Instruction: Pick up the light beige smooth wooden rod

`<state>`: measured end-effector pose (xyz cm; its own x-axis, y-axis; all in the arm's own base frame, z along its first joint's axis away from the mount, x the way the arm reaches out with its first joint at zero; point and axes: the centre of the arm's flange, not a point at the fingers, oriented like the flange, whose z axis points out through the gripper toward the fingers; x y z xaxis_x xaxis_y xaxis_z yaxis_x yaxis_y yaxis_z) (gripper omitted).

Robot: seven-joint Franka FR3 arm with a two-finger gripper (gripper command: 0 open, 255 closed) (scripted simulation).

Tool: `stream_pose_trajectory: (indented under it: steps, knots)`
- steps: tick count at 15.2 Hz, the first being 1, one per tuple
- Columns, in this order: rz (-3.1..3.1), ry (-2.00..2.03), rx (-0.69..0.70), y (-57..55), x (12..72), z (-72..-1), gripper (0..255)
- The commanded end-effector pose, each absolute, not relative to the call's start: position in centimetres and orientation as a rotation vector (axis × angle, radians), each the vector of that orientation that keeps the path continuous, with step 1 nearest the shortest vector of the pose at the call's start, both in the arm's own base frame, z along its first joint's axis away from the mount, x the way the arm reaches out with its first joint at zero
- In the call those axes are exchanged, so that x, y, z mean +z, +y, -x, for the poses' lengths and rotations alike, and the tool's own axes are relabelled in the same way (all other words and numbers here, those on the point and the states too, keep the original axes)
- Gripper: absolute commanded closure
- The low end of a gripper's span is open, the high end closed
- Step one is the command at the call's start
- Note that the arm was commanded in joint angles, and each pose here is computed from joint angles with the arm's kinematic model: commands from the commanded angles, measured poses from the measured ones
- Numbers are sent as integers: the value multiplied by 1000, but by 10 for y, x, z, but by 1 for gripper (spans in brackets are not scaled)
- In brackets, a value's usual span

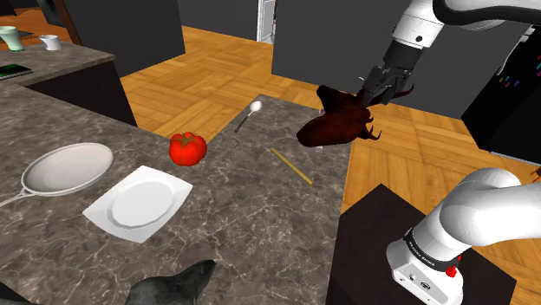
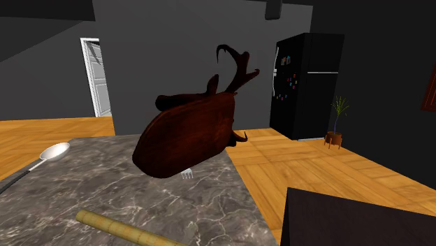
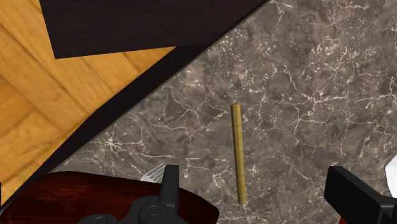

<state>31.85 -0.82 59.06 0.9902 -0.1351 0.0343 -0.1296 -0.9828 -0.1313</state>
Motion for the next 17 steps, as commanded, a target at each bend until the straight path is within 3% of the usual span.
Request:
stream_pose_trajectory:
  steps: [1,17]
  knots:
    - [3005,201,-65,-8,591,-318,0]
    - [3025,63,74,50,418,-441,0]
